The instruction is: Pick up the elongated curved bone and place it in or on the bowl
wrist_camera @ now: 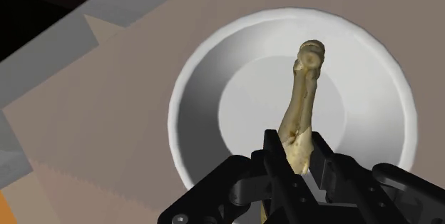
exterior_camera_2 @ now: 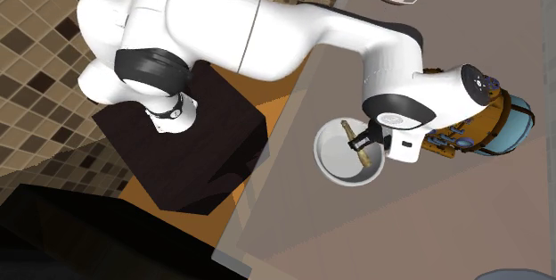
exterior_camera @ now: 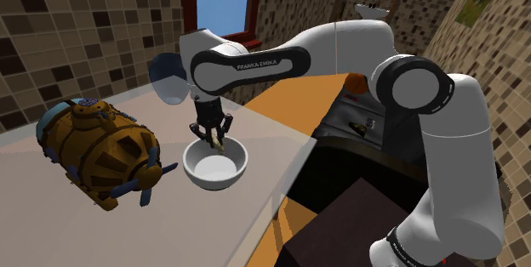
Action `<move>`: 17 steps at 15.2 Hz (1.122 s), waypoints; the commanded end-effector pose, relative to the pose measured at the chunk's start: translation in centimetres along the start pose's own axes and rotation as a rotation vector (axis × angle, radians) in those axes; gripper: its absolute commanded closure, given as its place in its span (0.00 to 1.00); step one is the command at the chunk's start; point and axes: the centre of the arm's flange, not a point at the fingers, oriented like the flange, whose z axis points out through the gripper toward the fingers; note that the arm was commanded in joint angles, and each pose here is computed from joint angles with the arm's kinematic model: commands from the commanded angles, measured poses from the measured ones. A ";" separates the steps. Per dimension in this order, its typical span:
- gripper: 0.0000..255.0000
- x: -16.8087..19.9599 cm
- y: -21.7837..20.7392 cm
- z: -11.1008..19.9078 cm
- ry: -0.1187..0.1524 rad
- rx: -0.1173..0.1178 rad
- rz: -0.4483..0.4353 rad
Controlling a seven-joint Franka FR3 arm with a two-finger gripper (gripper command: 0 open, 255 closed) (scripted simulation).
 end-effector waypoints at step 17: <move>0.00 0.8 -0.5 4.2 0.000 0.000 0.000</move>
